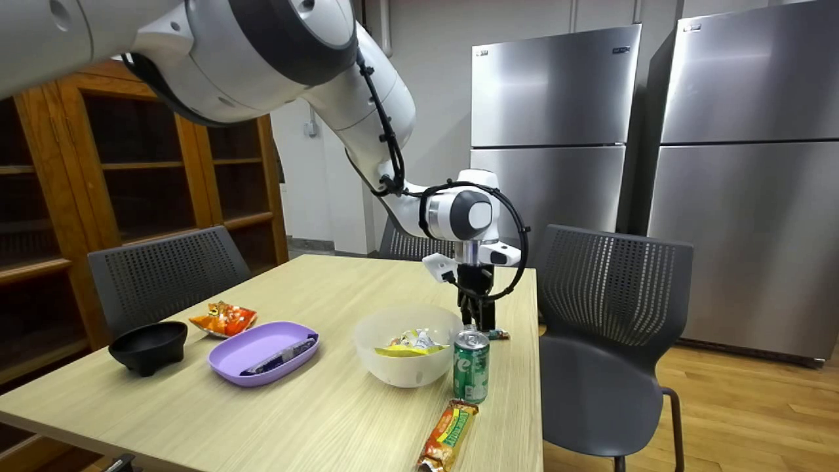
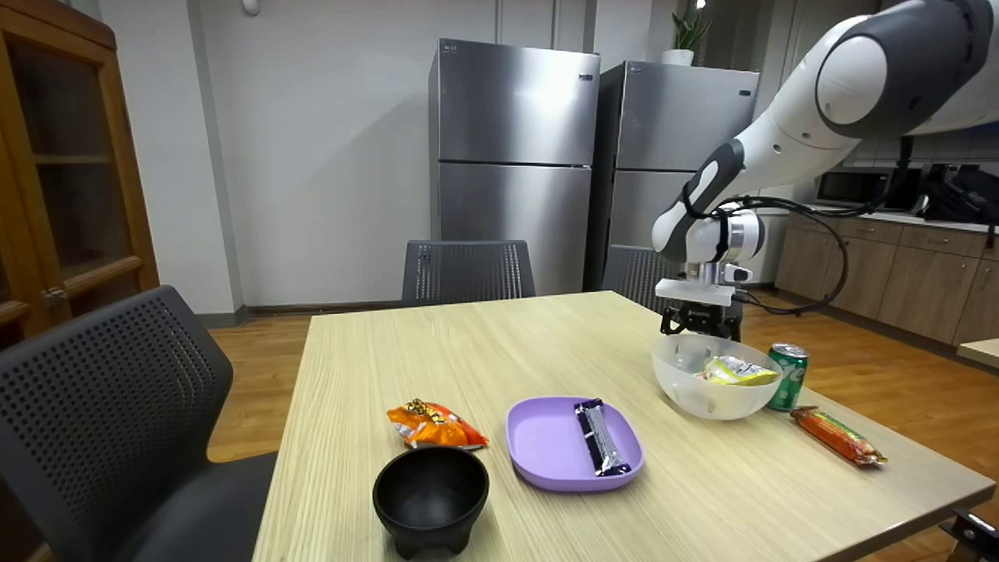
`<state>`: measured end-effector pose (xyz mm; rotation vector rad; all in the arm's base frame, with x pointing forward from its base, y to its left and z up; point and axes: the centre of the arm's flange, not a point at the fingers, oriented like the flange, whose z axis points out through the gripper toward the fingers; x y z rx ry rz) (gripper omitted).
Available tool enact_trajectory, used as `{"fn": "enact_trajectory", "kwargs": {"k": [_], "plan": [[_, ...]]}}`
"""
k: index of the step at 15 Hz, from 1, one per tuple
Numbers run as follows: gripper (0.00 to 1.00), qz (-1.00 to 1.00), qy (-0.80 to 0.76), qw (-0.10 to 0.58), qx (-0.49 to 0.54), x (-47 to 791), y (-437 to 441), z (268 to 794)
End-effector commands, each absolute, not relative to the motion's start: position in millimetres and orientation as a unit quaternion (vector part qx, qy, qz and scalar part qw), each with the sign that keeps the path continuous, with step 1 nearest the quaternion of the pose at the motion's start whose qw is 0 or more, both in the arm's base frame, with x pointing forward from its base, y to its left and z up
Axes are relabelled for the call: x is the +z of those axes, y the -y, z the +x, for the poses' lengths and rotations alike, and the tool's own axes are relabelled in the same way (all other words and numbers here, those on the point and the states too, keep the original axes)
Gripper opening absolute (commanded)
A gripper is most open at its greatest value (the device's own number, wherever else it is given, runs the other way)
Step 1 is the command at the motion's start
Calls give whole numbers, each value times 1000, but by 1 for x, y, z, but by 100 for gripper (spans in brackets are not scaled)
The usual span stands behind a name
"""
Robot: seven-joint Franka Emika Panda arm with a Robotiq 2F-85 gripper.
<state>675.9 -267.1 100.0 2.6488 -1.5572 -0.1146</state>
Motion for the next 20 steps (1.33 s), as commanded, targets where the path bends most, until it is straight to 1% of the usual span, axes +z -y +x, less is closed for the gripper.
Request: {"fn": "enact_trajectory", "kwargs": {"k": [1, 2, 3, 4, 5, 12, 13, 20], "plan": [[100, 864, 500, 40, -44, 105, 271, 686], [99, 864, 500, 40, -44, 105, 271, 686], [74, 864, 500, 40, -43, 106, 271, 686], [74, 865, 499, 40, -43, 108, 271, 686], [71, 865, 499, 39, -41, 109, 271, 685], [17, 866, 498, 35, -35, 116, 272, 686], [12, 866, 497, 36, -34, 116, 273, 685], [12, 862, 504, 37, -37, 137, 283, 673]]}}
